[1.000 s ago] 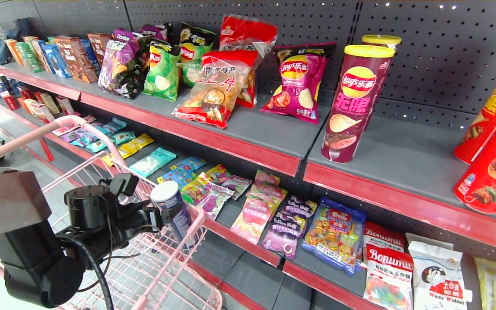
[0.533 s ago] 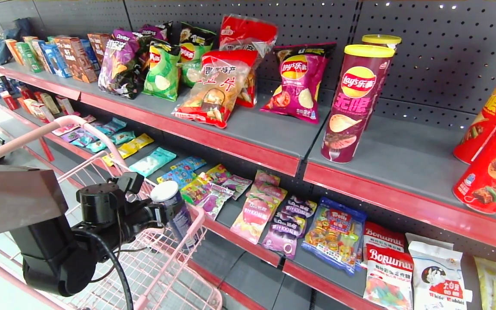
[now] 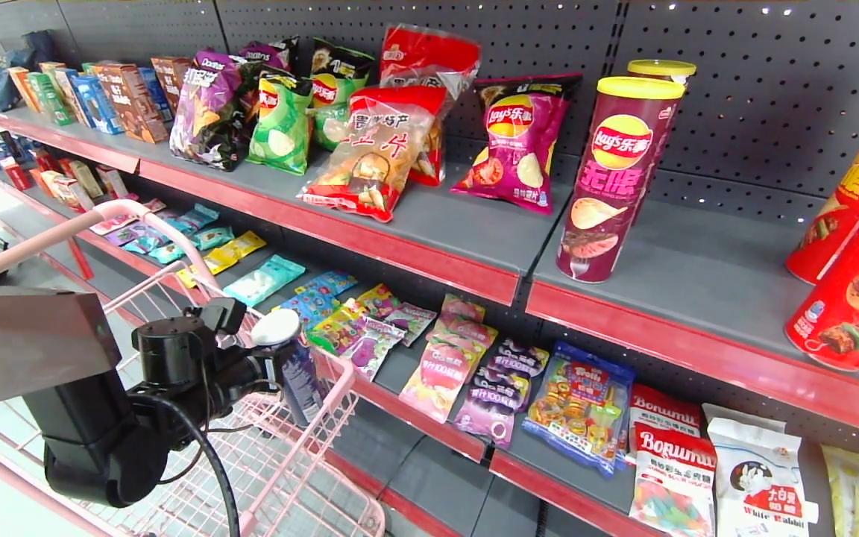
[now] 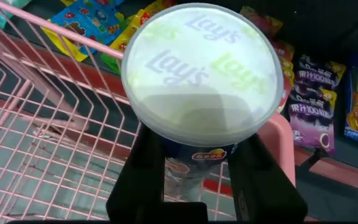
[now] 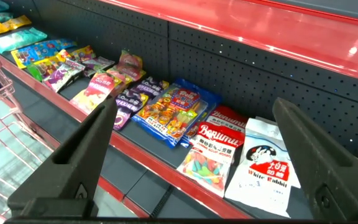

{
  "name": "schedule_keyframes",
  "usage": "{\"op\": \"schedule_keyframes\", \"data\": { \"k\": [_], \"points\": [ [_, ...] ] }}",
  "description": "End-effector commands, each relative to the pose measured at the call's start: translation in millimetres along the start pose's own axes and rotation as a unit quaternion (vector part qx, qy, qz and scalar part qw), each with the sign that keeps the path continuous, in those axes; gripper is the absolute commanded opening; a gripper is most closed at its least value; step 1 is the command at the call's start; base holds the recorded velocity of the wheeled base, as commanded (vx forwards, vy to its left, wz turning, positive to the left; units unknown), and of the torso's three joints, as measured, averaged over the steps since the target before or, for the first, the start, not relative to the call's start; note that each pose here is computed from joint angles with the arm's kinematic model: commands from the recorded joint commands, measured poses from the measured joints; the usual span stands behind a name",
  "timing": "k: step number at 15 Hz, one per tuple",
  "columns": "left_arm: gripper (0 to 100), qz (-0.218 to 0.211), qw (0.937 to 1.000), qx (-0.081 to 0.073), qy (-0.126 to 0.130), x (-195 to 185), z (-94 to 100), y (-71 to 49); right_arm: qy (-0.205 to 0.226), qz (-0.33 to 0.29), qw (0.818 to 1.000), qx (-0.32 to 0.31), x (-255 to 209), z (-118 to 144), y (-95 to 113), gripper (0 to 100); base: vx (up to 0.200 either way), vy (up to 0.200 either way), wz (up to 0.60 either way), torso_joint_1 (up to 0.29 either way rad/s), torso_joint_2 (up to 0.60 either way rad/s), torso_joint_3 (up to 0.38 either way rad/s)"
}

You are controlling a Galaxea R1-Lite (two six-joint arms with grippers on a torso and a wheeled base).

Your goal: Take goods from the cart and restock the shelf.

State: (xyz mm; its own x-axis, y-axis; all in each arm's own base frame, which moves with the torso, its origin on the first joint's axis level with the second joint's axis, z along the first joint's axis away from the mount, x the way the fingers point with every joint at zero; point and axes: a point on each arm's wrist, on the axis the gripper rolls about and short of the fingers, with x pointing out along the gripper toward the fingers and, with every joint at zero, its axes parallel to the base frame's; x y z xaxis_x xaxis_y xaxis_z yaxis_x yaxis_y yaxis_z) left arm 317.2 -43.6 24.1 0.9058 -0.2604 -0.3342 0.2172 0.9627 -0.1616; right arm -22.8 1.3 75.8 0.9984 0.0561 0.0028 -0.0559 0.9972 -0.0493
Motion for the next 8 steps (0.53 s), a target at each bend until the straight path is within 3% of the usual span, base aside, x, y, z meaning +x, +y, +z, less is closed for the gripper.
{"op": "schedule_keyframes", "data": {
  "k": [1,3,8],
  "points": [
    [0,0.006,0.9998,0.000,-0.020,-9.4,14.3,3.0,0.001,0.000,1.000,0.000,0.1,0.1,0.0,100,0.000,0.000,0.00,0.000,0.00,0.000],
    [0,0.021,0.9995,-0.007,-0.025,-39.3,46.8,7.3,0.001,0.000,1.000,0.001,0.1,0.1,0.0,100,0.000,0.000,0.00,0.000,0.00,0.000],
    [0,0.017,0.9985,-0.012,-0.051,-132.9,121.8,-8.9,0.001,0.000,1.000,0.001,0.1,0.1,0.0,100,0.000,0.000,0.00,0.000,0.00,0.000]
  ]
}}
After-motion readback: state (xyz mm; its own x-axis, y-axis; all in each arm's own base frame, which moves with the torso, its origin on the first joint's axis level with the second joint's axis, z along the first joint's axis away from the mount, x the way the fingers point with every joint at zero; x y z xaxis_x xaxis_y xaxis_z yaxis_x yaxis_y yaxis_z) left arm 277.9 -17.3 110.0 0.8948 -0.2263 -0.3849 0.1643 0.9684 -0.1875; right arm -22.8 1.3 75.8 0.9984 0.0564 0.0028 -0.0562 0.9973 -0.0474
